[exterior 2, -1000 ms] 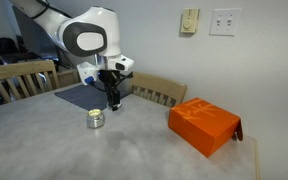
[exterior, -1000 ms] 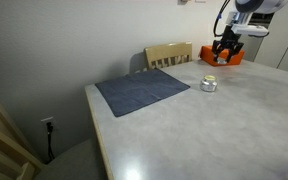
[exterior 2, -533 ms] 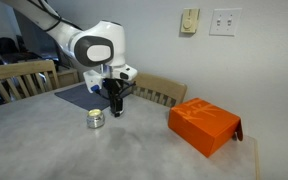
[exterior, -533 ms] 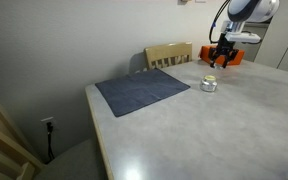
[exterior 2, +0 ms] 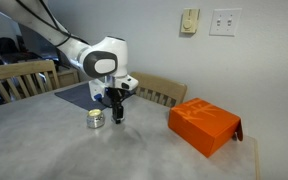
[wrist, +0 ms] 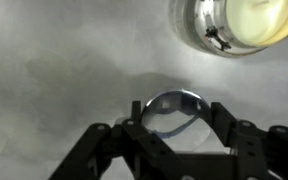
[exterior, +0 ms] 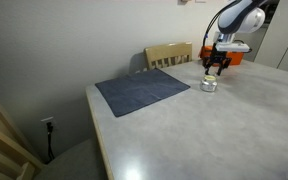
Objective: Close the silver jar
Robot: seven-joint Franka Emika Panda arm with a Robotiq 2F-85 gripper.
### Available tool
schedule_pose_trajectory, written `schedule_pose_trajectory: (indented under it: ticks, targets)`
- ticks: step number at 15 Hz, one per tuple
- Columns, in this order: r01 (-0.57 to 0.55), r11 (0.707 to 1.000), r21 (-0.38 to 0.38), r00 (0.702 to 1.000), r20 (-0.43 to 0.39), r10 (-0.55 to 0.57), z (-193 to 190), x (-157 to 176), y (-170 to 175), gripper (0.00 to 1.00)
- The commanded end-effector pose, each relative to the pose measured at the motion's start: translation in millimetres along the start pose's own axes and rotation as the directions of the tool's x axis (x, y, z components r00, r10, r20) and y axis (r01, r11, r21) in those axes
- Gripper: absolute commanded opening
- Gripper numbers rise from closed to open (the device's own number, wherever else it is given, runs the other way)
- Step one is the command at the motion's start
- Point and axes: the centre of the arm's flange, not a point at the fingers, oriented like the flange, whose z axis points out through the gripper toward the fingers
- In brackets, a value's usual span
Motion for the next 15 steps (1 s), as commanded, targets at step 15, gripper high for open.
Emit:
schedule_pose_trajectory:
  ticks: [15]
  targets:
    - [-0.102, 0.994, -0.033, 0.995, -0.007, 0.101, 38, 20, 4, 0.47]
